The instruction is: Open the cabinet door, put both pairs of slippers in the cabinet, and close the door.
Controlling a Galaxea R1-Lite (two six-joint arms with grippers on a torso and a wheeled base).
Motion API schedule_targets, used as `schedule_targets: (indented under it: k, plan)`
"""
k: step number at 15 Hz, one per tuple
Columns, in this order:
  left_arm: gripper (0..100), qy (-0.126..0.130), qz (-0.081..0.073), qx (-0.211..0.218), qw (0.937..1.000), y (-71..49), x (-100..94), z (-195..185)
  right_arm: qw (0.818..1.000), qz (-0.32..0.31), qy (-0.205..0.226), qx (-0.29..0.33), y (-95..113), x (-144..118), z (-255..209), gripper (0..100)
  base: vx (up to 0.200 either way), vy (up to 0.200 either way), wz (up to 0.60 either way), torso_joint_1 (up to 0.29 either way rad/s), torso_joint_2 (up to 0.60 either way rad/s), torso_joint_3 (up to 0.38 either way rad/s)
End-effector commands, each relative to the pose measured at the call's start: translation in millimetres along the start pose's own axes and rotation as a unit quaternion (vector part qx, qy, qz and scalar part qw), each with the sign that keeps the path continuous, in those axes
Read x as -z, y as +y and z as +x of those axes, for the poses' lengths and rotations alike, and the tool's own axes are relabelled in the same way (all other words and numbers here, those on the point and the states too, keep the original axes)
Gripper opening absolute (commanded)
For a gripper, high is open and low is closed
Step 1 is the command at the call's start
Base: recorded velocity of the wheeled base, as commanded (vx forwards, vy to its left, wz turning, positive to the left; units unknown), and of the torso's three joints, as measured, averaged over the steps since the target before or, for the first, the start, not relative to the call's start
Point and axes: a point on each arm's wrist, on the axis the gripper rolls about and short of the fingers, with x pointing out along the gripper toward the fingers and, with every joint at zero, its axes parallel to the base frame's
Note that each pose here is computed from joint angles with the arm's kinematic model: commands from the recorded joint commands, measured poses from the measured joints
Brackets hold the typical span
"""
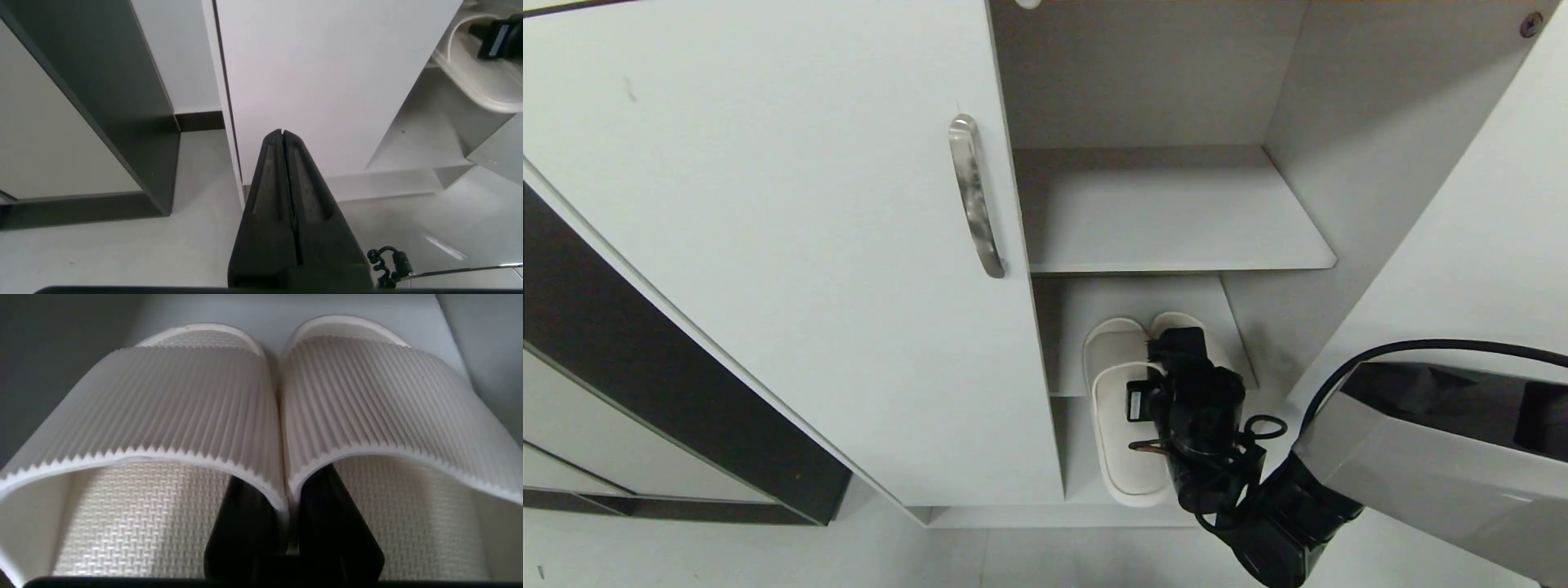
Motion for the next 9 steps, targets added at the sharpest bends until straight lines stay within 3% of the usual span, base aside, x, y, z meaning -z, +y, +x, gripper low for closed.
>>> schedule_targets:
  k: [1, 9]
  plan:
    - [0, 0.001, 0.0, 0.0, 1.0, 0.0, 0.0, 0.1, 1.0, 0.003, -0.005, 0.012, -3.6, -2.7, 15.9, 0, 0.0, 0.0, 0.0, 0.0, 0.0, 0.0]
    - [0, 0.001, -0.003, 0.0, 1.0, 0.0, 0.0, 0.1, 1.0, 0.006, -0.011, 0.025, -0.5, -19.2, 70.7, 0, 0.0, 0.0, 0.0, 0.0, 0.0, 0.0]
